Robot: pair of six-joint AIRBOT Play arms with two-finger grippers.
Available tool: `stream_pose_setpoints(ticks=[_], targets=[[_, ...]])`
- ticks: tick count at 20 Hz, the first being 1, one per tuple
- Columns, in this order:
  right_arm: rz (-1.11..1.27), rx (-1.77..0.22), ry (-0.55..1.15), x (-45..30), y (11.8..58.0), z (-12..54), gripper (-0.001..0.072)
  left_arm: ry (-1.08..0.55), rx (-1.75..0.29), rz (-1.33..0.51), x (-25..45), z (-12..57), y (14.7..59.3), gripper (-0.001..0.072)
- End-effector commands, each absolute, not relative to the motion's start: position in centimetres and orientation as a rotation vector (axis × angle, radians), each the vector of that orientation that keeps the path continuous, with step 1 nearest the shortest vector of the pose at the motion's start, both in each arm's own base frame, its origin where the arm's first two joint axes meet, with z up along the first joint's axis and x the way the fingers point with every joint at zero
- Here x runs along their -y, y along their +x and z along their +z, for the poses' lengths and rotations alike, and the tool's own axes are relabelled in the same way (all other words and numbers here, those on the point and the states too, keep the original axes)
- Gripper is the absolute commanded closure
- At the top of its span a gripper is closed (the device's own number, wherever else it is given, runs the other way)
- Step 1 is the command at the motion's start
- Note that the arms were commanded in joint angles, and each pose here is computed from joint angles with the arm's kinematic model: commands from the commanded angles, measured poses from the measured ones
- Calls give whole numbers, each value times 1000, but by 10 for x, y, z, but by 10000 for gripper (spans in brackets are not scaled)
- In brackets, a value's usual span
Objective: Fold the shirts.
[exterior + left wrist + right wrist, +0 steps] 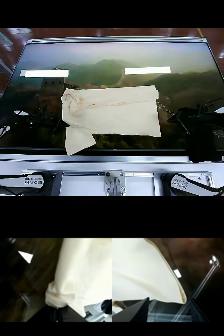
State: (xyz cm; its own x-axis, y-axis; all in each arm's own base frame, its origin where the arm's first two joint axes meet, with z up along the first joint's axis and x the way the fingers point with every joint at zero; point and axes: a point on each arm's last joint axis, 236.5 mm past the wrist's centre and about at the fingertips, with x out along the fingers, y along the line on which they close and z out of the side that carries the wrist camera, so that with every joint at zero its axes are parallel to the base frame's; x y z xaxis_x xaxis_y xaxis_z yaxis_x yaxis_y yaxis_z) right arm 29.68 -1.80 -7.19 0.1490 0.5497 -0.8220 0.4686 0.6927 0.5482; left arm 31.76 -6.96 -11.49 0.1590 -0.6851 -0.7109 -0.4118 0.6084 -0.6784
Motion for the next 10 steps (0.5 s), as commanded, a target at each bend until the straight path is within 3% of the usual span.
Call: stream_pose_setpoints(ticks=[1, 10], targets=[[99, -1558, 939, -10, 288, -101, 74, -967, -1423, -301, 70, -94, 333, 670], [167, -1656, 908, -54, 287, -127, 74, -925, -1365, -353, 66, -65, 355, 670]])
